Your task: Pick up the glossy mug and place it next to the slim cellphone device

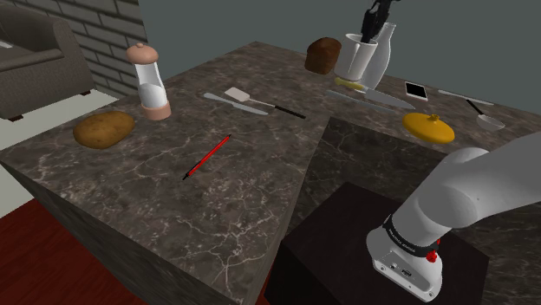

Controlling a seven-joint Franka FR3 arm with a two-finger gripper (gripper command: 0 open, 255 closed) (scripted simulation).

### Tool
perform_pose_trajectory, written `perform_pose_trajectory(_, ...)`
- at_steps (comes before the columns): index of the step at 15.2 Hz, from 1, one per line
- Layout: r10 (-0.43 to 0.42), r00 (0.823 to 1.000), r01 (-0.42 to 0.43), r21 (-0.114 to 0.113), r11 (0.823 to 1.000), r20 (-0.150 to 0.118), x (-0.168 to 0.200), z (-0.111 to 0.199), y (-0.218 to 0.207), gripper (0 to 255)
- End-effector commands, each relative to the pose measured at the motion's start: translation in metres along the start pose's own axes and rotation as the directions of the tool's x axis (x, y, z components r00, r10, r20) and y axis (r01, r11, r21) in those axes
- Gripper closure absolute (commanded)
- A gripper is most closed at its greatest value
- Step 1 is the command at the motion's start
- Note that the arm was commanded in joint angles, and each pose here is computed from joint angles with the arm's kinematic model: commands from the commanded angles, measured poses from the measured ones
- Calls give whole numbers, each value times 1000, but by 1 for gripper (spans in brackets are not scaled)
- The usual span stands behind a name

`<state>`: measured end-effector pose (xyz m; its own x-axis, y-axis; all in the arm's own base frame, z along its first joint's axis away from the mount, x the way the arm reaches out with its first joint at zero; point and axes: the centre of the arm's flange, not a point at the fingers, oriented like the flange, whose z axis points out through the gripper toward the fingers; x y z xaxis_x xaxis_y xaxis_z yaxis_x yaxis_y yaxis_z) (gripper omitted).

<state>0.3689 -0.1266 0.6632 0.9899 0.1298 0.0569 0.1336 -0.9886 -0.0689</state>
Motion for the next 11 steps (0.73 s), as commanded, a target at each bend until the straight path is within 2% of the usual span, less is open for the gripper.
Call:
perform_pose_trajectory(1,-1,1000,1,0,1000,0,-7,1,25,255)
perform_pose_trajectory(11,-1,1000,1,0,1000,0,-31,11,155,255)
